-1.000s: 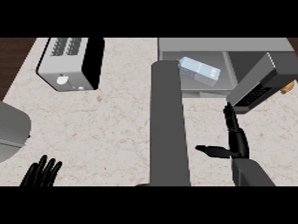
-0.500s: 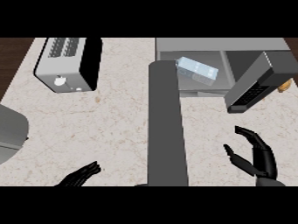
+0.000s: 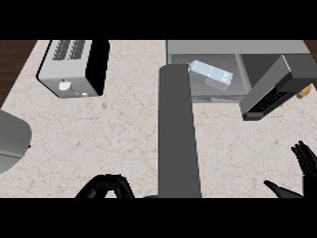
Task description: Pick up the milk, place it into the microwave and close the microwave
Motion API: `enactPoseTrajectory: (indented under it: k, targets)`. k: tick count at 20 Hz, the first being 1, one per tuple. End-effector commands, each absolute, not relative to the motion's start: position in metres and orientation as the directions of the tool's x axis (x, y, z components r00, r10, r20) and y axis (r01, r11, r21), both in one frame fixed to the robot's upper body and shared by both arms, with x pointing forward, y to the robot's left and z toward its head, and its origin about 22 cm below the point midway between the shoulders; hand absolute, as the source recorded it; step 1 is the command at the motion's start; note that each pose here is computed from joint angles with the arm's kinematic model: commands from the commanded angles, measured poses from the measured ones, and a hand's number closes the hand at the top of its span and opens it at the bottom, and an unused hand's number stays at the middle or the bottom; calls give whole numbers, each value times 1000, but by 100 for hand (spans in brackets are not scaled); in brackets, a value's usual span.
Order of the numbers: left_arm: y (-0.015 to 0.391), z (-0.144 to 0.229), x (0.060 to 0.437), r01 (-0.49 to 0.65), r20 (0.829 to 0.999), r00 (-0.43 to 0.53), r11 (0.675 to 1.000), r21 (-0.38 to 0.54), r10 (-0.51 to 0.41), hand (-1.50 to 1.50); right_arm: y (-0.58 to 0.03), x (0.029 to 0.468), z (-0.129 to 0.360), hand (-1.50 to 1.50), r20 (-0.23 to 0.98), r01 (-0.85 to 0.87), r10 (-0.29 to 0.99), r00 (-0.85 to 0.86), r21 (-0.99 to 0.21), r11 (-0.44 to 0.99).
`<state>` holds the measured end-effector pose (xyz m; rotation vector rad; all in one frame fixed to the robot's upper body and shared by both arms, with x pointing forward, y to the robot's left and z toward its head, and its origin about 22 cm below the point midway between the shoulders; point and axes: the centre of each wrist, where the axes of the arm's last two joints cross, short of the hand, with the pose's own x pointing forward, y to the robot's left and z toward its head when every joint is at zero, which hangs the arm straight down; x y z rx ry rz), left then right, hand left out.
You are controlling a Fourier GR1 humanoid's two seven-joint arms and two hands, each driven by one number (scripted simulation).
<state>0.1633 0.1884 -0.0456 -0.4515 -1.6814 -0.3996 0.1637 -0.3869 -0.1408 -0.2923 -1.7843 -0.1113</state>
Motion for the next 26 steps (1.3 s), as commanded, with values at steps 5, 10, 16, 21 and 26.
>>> enactPoseTrajectory:
  k: [5,10,16,21,26]
  targets:
    - [151,-48,216,468,977,-211,874,133,-36,150,-422,126,-138,-150,961,284,118,-250,-44,958]
    - [133,-56,222,692,982,-90,698,182,-167,150,-438,125,-124,-150,962,252,100,-255,-33,967]
    - [95,-77,226,839,956,-13,516,170,-294,150,-450,137,-110,-150,958,224,92,-272,-30,974]
    - [61,-89,211,849,959,-116,476,232,-260,150,-443,145,-108,-150,944,178,82,-321,-25,984]
    - [52,-96,207,819,972,-143,528,224,-189,150,-441,161,-88,-150,932,114,41,-360,0,994]
